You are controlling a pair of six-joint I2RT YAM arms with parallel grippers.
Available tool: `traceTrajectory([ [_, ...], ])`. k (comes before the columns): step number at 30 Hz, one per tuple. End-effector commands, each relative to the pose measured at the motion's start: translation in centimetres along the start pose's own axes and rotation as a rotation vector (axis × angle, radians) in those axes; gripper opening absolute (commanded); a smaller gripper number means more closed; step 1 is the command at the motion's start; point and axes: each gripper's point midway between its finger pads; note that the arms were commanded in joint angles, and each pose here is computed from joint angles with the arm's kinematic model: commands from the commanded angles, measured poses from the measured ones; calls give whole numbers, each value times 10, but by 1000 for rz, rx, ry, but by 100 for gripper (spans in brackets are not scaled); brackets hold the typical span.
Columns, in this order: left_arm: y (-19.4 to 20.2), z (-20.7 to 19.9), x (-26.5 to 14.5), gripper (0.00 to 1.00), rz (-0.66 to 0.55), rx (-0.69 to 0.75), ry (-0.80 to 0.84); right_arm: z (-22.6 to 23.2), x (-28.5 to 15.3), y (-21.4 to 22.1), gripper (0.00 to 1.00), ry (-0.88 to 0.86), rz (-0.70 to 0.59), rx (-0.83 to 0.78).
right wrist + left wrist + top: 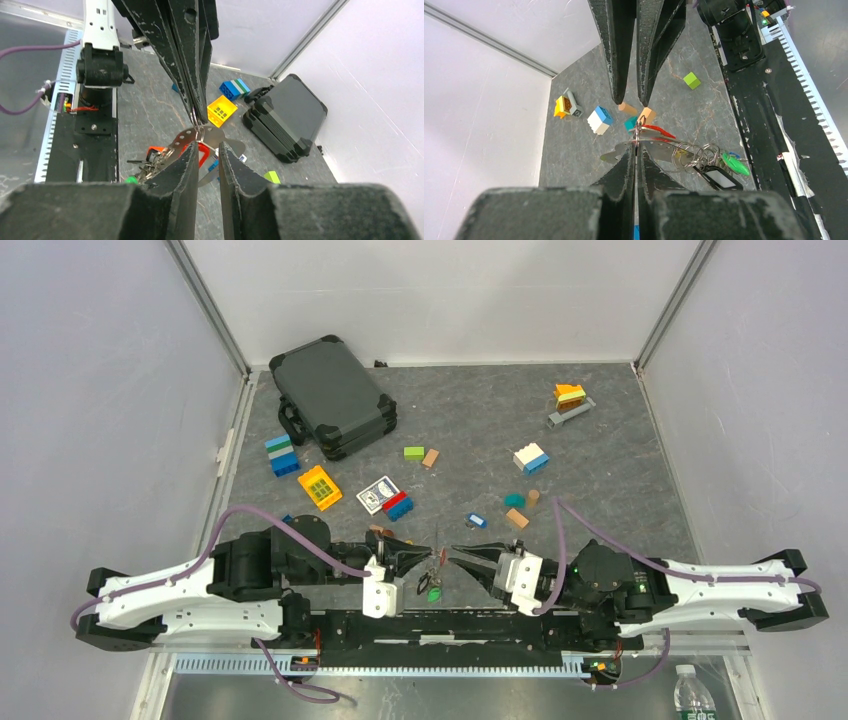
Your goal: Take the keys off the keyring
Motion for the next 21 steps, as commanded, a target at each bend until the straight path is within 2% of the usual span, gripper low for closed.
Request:
traceTrajectory([
  [1,-23,14,-1,2,-91,-41,-53,0,3,-18,26,2,-94,49],
  [12,-27,15,-3,2,-109,-47,-57,3,13,-3,26,22,-39,43],
  [21,-27,14,-4,2,-119,-56,-61,-1,17,2,17,57,-9,44],
])
Point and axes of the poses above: each gripper's point midway between its finger pads, its own x axis out along the fingers, its own z axis along the line the jaws close on, y = z × x, and after that the axes turned 3 degrees about x, right-handed
